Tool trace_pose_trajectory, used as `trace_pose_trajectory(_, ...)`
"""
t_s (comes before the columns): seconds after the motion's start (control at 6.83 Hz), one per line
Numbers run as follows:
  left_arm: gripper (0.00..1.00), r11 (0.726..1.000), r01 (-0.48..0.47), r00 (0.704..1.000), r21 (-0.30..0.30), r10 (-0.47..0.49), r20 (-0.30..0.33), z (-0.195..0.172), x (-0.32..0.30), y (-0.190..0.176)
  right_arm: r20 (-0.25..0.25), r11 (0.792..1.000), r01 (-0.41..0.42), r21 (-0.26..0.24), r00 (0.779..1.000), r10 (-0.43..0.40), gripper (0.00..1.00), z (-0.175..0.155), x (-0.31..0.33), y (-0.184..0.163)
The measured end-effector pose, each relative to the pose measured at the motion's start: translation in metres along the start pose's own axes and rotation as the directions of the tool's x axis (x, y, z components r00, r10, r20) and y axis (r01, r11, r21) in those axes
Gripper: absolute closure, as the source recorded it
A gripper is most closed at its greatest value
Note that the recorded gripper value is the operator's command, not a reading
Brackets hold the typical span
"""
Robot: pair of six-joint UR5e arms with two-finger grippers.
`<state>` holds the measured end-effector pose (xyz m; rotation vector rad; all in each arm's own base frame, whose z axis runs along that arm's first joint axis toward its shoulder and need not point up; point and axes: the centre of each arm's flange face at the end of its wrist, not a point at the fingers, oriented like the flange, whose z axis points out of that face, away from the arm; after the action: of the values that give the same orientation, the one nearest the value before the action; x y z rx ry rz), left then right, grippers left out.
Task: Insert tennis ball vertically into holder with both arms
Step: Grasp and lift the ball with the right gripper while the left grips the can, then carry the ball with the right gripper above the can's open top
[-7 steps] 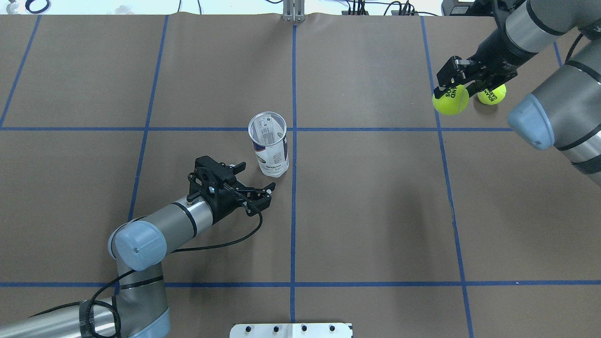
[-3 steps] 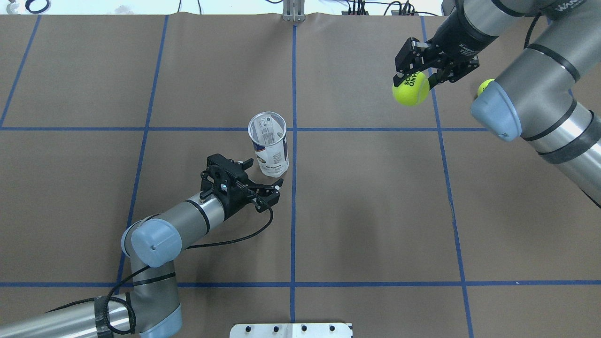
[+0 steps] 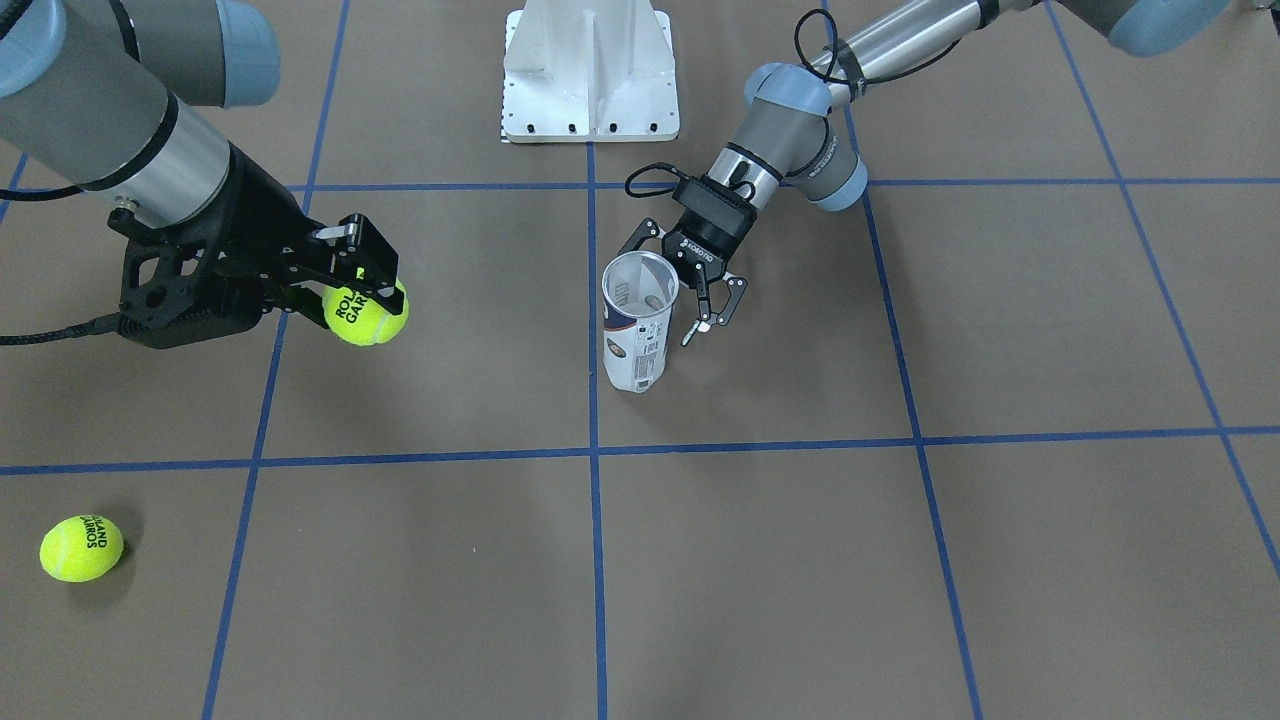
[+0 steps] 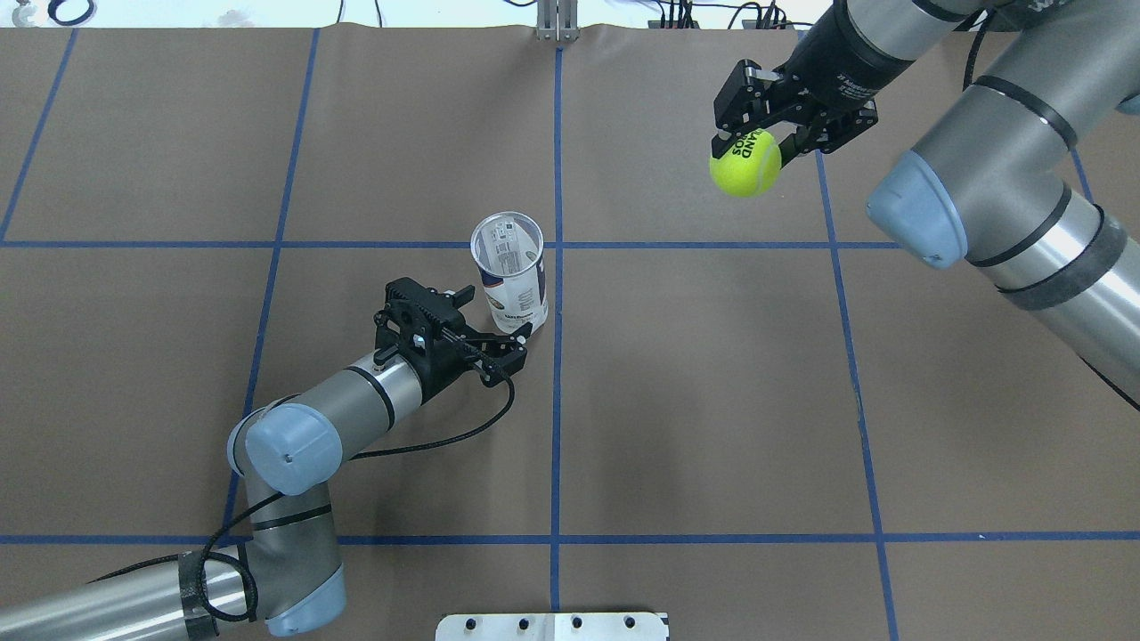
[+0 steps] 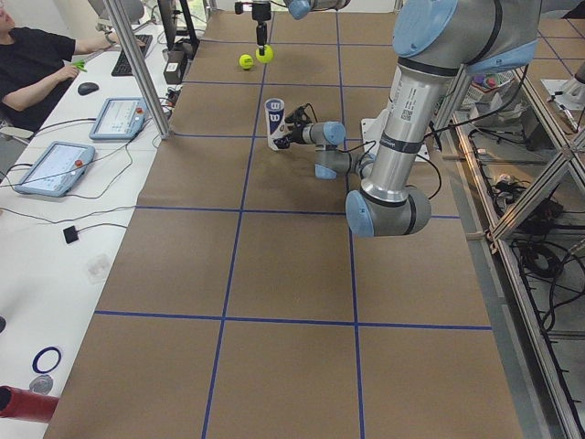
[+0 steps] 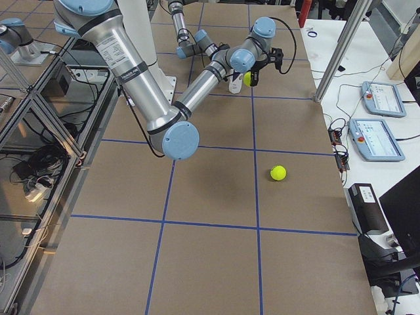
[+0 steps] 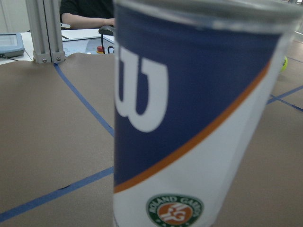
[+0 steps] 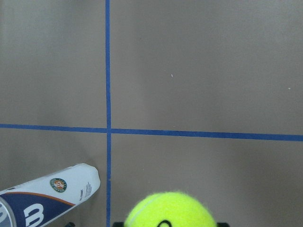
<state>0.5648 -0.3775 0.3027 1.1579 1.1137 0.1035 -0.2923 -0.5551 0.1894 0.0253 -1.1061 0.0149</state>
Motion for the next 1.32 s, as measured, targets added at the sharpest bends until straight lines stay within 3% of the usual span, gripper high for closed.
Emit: trace_pose_trajectory(1.32, 0.01, 0.999, 0.004, 1.000, 0.033, -0.005, 0.021, 0.030, 0.015, -0.022, 0.070, 1.000, 0.030, -0.002, 0.997, -0.030, 1.00, 0.004, -0.100, 0.035)
